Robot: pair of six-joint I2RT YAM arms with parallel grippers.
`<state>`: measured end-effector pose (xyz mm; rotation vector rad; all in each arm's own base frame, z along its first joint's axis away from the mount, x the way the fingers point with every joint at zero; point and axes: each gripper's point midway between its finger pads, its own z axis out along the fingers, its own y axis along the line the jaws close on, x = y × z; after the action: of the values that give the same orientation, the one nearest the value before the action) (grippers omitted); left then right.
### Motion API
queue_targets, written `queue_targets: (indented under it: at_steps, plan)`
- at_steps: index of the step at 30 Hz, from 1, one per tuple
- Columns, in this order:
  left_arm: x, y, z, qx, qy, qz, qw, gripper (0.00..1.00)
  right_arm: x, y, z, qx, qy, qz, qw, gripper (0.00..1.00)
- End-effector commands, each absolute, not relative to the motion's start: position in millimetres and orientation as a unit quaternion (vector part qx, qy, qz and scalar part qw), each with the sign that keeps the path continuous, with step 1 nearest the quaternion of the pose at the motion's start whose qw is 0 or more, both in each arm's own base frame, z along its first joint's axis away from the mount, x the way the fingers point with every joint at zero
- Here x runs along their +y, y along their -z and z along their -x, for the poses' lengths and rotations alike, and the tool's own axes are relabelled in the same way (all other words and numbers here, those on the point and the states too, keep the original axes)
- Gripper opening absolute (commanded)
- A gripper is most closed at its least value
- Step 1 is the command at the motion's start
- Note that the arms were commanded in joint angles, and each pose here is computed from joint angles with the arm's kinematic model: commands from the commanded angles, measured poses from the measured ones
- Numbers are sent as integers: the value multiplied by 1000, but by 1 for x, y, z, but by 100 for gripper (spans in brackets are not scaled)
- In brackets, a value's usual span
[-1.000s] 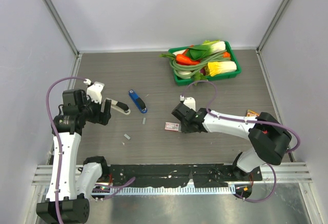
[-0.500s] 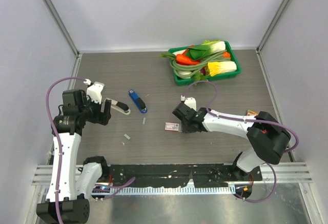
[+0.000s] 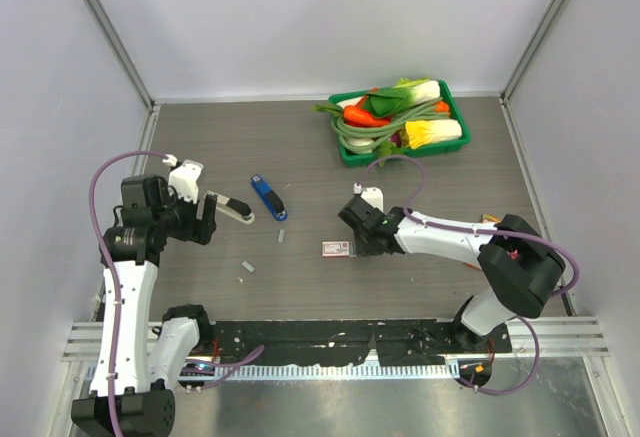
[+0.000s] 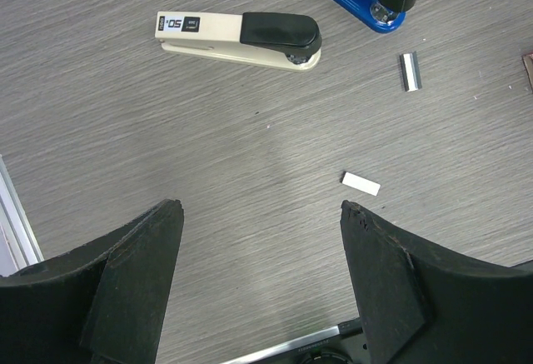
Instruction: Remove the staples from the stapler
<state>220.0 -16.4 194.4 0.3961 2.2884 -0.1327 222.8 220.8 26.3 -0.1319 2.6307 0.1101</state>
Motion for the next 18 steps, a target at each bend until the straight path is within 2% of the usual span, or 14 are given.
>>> queue_targets:
  at_steps: [1, 2, 5, 11, 18]
  plan:
    - [-16, -200, -224, 894, 48, -165, 415, 80, 234, -37, -237, 960, -58, 51, 270, 11]
    - [-16, -201, -224, 893, 48, -165, 416, 80, 234, -37, -237, 960, -56, 52, 269, 13]
    - [-16, -200, -224, 894, 47, -166, 413, 80, 234, -37, -238, 960, -54, 53, 270, 25]
    - [-16, -200, -223, 894, 48, -167, 413, 80, 234, -41, -238, 958, -58, 54, 274, 40]
    - [-17, -200, -223, 893, 50, -169, 414, 80, 240, -56, -239, 953, -82, 54, 285, 41]
